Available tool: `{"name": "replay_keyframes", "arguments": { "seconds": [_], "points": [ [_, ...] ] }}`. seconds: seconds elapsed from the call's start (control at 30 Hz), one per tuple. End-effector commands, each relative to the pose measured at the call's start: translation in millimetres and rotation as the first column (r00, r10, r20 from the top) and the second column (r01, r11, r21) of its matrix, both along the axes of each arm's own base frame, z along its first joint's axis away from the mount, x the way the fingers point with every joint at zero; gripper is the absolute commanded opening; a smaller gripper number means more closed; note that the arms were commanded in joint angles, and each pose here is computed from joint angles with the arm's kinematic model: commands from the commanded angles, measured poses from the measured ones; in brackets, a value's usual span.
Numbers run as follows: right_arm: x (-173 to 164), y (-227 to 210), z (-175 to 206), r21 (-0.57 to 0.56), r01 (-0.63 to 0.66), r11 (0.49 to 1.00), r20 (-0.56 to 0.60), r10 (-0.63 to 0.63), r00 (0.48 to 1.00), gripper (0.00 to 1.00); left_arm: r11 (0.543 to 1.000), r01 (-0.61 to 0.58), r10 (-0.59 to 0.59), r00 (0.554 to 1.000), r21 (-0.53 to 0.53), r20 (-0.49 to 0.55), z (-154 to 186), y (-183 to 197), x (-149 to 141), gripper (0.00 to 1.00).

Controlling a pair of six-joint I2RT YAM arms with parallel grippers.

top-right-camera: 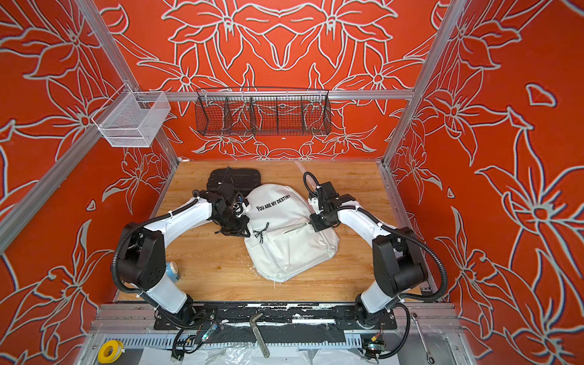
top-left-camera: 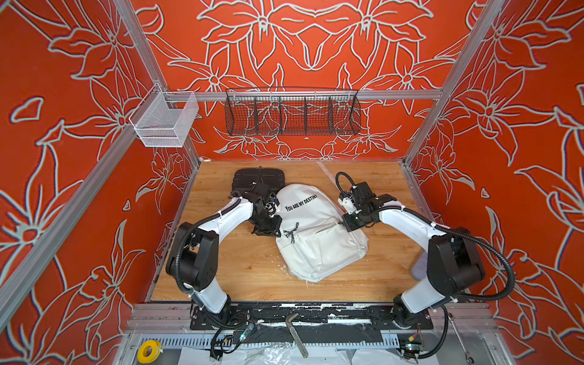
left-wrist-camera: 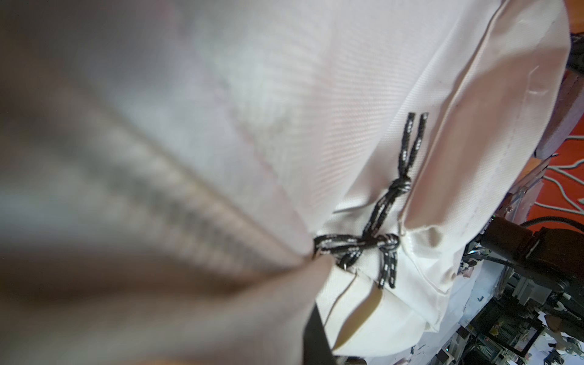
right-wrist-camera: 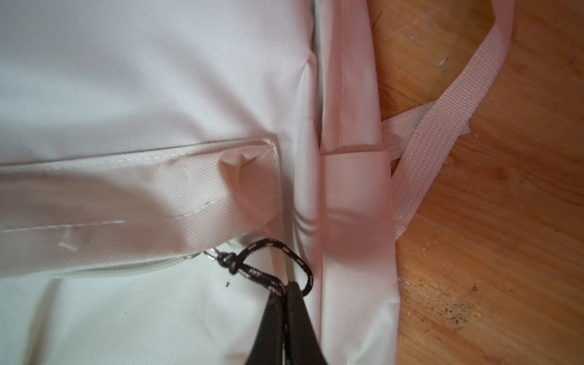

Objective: Pack books, pencil case, and school supplies into a backpack
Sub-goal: Unzip the student bag at the center of the table, then pick up the glasses case from the bottom-right of the table.

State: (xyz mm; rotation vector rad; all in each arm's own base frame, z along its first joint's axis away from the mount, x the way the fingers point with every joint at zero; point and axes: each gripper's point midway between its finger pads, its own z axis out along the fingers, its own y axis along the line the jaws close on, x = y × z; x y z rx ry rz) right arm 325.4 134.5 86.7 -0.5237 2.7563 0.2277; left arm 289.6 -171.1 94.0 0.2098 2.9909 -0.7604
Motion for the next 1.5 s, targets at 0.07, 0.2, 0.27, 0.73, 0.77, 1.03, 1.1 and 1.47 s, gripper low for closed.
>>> {"name": "replay_keyframes", "arguments": {
  "seconds": [0.07,0.2,0.27,0.73,0.77,1.03,1.1,1.47],
  "points": [
    [8,-21,6,-0.048,0.072,0.996,0.009,-0.071,0.997,0.0,0.998,-0.052,0.054,0.997,-0.039,0.047,15,1,10,0.11],
    [8,-6,20,0.039,0.048,0.998,0.027,-0.049,0.998,0.07,0.998,-0.019,0.031,0.984,-0.068,0.176,42,-10,17,0.38],
    [8,1,25,0.072,0.042,0.996,0.034,-0.045,0.998,0.1,0.997,-0.011,0.031,0.968,-0.081,0.25,62,-13,22,0.47],
    [32,-9,80,0.054,0.143,0.988,0.162,-0.15,0.975,0.44,0.955,0.276,-0.295,0.833,0.11,0.469,107,-73,8,0.65],
    [30,-11,87,0.06,0.156,0.986,0.175,-0.164,0.971,0.46,0.948,0.29,-0.317,0.829,0.13,0.462,103,-77,8,0.65],
    [-6,-42,107,0.07,0.341,0.937,0.185,-0.348,0.919,0.65,0.871,0.378,-0.484,0.766,0.314,0.422,78,-107,14,0.67],
    [-19,-55,105,0.061,0.411,0.91,0.175,-0.415,0.893,0.69,0.851,0.394,-0.515,0.758,0.347,0.402,68,-116,18,0.68],
    [-98,-133,61,0.002,0.793,0.609,0.091,-0.79,0.606,0.97,0.81,0.454,-0.568,0.765,0.371,0.303,23,-146,36,0.71]
  ]
}}
